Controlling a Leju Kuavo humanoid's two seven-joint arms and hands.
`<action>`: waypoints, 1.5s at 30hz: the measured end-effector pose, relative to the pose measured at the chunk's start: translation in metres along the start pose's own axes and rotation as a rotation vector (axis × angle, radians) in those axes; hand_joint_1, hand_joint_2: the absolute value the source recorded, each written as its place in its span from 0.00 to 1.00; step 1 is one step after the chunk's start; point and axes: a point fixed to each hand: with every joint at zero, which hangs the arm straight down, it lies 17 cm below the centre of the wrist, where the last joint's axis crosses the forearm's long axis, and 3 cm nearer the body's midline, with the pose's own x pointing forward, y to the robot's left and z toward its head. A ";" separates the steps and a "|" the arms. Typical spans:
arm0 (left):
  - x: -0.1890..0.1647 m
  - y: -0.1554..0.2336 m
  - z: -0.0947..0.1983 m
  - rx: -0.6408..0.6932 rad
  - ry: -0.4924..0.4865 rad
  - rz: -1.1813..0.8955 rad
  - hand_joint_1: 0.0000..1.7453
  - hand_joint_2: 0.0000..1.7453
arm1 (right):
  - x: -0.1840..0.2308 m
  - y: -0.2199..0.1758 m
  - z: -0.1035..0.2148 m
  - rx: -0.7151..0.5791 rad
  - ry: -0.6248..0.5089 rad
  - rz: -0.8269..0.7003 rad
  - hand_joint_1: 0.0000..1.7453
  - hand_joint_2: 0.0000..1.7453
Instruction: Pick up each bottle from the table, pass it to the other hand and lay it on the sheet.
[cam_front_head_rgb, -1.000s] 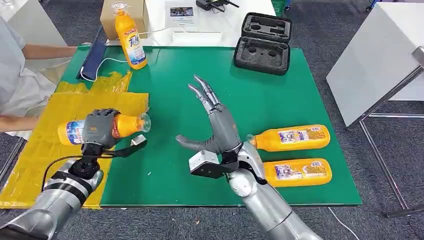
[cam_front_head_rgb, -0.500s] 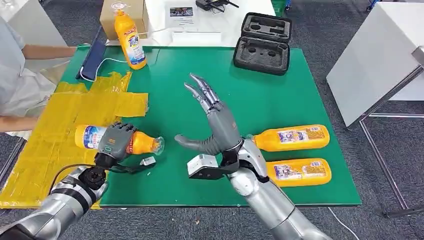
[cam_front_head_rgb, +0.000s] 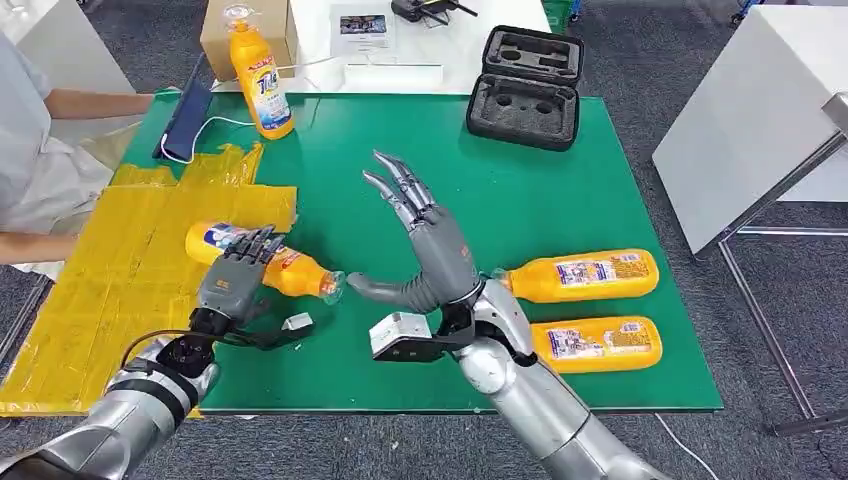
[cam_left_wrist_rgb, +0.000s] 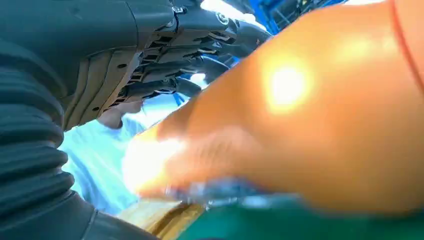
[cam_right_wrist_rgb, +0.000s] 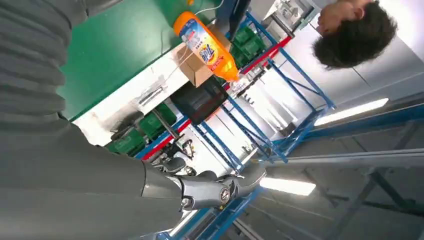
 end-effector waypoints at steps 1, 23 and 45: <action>-0.002 -0.001 0.000 -0.002 0.007 0.006 0.00 1.00 | 0.000 0.000 0.000 0.001 0.000 0.002 0.00 1.00; -0.038 0.100 -0.004 0.469 0.209 1.024 0.00 1.00 | -0.030 0.005 0.024 0.044 0.084 0.190 0.00 1.00; 0.012 0.195 -0.001 0.500 -0.037 1.696 0.00 1.00 | -0.270 -0.125 0.105 0.450 0.536 0.766 0.00 1.00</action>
